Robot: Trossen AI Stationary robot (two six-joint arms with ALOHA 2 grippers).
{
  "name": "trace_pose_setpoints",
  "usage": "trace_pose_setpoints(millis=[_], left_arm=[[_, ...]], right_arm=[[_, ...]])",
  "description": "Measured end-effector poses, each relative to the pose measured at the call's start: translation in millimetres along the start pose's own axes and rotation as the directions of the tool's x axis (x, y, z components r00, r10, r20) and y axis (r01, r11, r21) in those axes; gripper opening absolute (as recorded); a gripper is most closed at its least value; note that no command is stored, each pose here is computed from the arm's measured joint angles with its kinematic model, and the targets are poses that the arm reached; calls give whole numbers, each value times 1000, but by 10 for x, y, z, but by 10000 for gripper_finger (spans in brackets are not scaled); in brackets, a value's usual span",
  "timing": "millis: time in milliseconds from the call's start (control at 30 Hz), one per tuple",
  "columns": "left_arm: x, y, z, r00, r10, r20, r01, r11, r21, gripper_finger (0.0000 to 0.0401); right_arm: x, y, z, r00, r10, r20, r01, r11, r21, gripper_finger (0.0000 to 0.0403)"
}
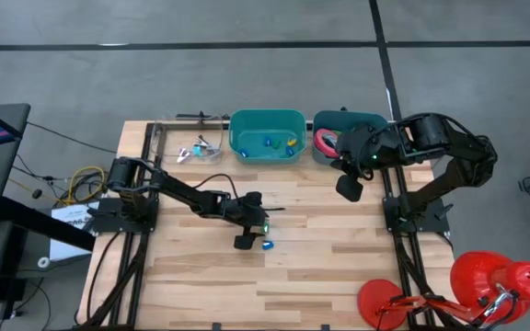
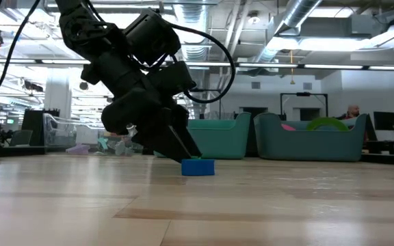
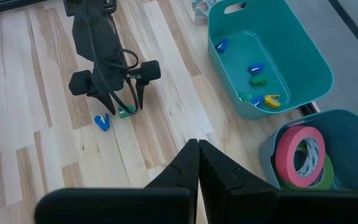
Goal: Pick and place Stapler, Stapler remover, tape
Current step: Put the green stapler into the green bin
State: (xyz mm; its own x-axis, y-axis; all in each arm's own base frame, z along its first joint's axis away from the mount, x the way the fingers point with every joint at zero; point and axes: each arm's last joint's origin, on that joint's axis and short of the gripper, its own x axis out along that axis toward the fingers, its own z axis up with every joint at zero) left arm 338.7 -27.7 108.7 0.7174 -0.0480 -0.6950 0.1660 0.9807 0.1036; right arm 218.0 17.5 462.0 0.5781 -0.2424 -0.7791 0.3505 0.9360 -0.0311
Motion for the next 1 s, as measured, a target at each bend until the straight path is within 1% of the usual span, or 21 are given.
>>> trace_pose_setpoints(millis=[233, 533, 767, 1000], left_arm=[[0, 0, 0, 1000, -2, 0, 2, 1000, 0, 262], [0, -13, 1, 999, -38, 4, 38, 999, 0, 223], [0, -14, 1, 999, -42, 5, 42, 999, 1, 200], [0, -14, 1, 999, -42, 5, 42, 999, 1, 188]], right_arm=[[0, 0, 0, 1000, 0, 0, 0, 1000, 0, 0], [0, 0, 0, 1000, 0, 0, 0, 1000, 0, 0], [0, 0, 1, 1000, 0, 1, 0, 1000, 0, 1], [0, 0, 1, 1000, 0, 1, 0, 1000, 1, 1]])
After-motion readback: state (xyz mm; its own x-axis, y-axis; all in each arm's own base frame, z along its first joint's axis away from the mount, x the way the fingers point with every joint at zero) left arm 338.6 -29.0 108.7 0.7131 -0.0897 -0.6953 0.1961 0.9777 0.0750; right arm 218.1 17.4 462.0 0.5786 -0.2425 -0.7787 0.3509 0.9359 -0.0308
